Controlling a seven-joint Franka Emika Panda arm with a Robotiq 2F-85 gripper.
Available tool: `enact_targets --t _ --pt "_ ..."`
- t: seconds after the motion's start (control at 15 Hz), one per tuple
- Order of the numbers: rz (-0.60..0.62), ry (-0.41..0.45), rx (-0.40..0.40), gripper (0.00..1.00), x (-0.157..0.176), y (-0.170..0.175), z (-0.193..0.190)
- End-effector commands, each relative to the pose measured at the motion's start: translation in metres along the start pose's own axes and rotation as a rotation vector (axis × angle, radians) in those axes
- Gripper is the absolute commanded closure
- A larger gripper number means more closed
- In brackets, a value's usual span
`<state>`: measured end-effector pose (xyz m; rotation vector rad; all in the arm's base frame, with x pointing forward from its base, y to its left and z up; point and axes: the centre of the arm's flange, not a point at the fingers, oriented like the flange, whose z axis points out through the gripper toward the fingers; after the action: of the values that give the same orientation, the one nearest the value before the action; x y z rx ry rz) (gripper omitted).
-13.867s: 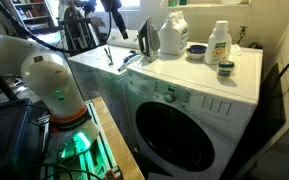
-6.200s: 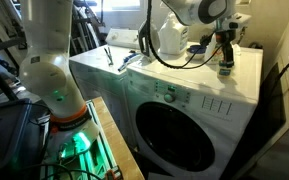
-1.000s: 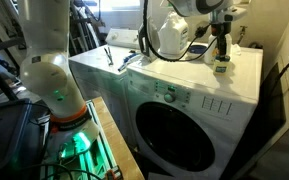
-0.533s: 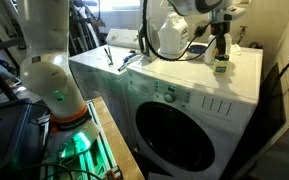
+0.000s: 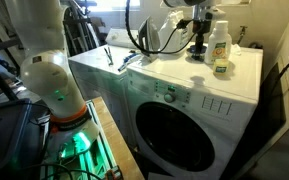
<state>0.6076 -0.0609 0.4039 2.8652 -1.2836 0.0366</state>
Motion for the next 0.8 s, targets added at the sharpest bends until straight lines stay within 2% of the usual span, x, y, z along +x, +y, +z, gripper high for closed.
enact_targets --t 0.0,0.27,0.33,0.4,0.6,0.73 --pt "0.026 -0.021 -0.006 0.75 -0.013 0.017 0.028" --pt "0.059 -0.045 -0.006 0.75 -0.021 0.022 0.052" --pt "0.070 -0.046 -0.007 0.40 -0.021 0.023 0.055" --pt "0.087 -0.043 -0.006 0.23 -0.022 0.023 0.057" --pt "0.145 -0.016 0.017 0.02 -0.024 0.021 0.041" --pt "0.171 0.024 0.051 0.00 -0.023 0.022 0.017"
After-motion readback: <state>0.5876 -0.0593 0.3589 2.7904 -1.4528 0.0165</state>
